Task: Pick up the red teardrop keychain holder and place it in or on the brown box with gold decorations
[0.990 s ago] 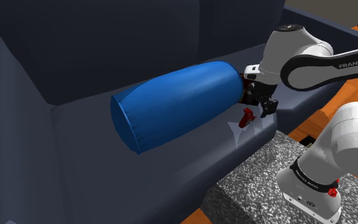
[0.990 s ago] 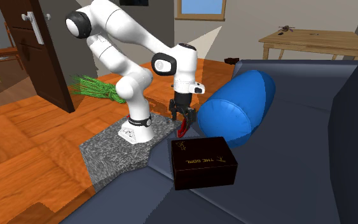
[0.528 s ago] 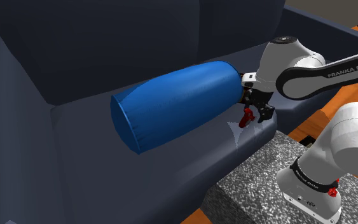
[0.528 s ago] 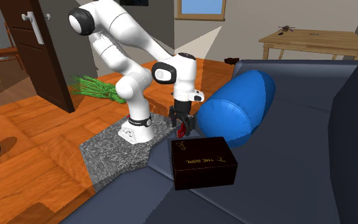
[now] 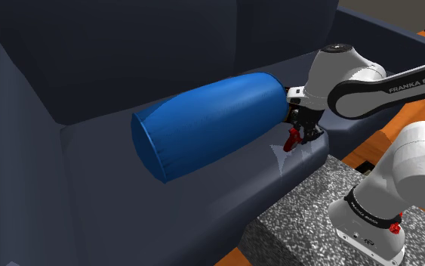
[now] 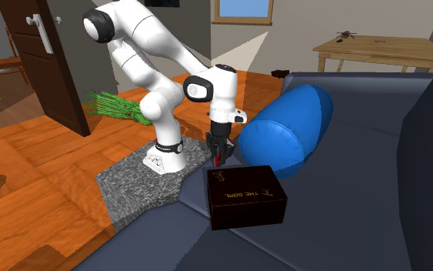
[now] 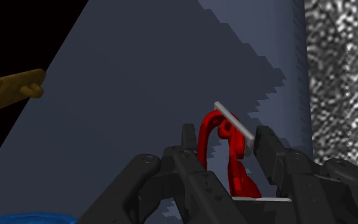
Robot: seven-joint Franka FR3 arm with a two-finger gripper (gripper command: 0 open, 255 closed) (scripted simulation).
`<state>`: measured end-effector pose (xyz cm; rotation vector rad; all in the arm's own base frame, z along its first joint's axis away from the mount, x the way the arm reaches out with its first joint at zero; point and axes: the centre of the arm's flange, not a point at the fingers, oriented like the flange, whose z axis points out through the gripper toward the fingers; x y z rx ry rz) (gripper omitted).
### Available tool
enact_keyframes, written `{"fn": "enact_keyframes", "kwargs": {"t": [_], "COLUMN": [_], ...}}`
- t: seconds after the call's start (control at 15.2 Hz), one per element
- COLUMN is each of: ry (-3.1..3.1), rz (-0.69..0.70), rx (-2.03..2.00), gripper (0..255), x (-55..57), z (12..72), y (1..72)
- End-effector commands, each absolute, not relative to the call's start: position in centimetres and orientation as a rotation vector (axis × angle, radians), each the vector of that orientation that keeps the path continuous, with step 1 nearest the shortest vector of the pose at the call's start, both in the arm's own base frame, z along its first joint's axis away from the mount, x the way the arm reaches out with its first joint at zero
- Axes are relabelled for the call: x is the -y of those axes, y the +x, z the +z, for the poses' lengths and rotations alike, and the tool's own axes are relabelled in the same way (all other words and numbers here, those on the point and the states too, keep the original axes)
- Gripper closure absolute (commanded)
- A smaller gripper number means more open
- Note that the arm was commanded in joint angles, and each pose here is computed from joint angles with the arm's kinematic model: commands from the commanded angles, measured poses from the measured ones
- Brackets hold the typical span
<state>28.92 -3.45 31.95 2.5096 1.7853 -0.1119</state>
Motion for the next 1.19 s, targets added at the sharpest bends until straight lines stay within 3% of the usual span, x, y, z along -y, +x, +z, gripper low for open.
{"fn": "enact_keyframes", "kwargs": {"t": [0.0,0.46,1.12], "ry": [2.510,2.510,2.510], "rz": [-0.112,-0.112,-0.112], "rx": [-1.785,-1.785,-1.785], "gripper": [255,255,255], "x": [3.4,3.4,3.4], "z": [32.0,31.9,37.2], "y": [28.9,28.9,28.9]}}
